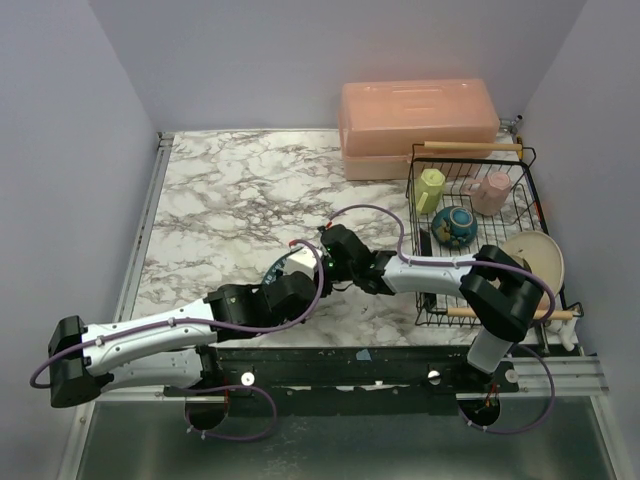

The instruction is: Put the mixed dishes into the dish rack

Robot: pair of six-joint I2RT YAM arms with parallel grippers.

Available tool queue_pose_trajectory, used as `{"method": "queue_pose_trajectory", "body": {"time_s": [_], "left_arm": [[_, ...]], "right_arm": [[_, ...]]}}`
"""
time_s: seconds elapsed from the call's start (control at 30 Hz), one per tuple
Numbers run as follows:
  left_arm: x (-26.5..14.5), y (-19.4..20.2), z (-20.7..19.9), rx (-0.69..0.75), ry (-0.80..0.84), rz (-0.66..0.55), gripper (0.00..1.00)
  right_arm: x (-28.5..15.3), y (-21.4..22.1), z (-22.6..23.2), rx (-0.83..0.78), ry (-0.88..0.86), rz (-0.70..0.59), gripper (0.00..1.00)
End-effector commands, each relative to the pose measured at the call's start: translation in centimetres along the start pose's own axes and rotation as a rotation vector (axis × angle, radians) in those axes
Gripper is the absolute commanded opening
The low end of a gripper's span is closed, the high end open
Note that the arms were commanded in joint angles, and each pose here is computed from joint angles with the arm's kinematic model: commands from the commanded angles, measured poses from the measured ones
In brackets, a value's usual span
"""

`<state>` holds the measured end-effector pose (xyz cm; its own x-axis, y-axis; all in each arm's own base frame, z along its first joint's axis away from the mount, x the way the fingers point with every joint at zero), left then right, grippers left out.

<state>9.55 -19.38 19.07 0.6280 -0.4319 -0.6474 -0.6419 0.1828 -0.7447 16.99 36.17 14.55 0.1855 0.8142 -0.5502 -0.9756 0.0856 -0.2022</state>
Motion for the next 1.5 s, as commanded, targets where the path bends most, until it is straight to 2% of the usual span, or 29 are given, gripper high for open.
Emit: {"method": "queue_pose_trajectory", "body": {"time_s": [0.0, 0.1, 0.2, 0.4, 0.67, 0.8, 0.93, 1.07, 1.23, 1.37, 1.47], "left_arm": [[-1.1, -1.8, -1.9, -0.073, 0.116, -0.026, 0.15], [-1.5, -2.0, -1.9, -0.083, 0.13, -0.032, 0.26], [-2.1, -2.1, -1.8, -0.097, 0.153, -0.053, 0.33], [-3.5, -2.5, -0.7, -0.128, 0.148, -0.1, 0.43], [-6.0, -3.4, 2.1, -0.146, 0.073, -0.22, 0.5], [-7.5, -3.8, 3.6, -0.172, 0.037, -0.293, 0.53], [-8.2, -3.7, 5.2, -0.203, 0.001, -0.372, 0.58], [-8.7, -3.4, 6.0, -0.204, -0.002, -0.406, 0.62], [-8.4, -3.7, 5.8, -0.161, 0.006, -0.427, 0.66], [-7.6, -4.3, 5.2, -0.104, -0.004, -0.427, 0.7], [-7.1, -4.9, 4.3, -0.021, 0.012, -0.402, 0.72]], "right_arm": [[0.4, 0.3, -0.5, -0.037, -0.017, 0.023, 0.32], [0.4, 0.3, -0.6, -0.036, -0.016, 0.023, 0.2], [0.2, 0.3, -0.4, -0.048, -0.029, 0.024, 0.14], [-0.1, 0.2, -0.5, -0.075, -0.013, 0.004, 0.02], [-1.2, -0.8, -0.4, -0.189, 0.081, -0.059, 0.0], [-3.2, -2.6, -0.1, -0.279, 0.224, -0.158, 0.0], [-6.9, -5.2, 0.6, -0.433, 0.418, -0.331, 0.0], [-12.7, -7.7, 2.3, -0.588, 0.598, -0.552, 0.0], [-21.1, -8.9, 4.4, -0.749, 0.719, -0.788, 0.0], [-26.8, -8.5, 5.6, -0.892, 0.751, -0.887, 0.0], [-31.2, -8.2, 5.9, -0.932, 0.833, -0.984, 0.0]]}}
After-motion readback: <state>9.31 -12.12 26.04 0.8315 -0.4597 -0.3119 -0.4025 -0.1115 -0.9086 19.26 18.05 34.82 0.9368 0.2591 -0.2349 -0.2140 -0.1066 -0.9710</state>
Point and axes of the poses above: each gripper's point midway between its finger pads, its own x axis out along the fingers, its own z axis along the line the jaws close on, y = z × x, the point moved 8 cm from there along -x, back along the fingers, and after that the axes turned 4 degrees about -x, right-handed, at the moved point
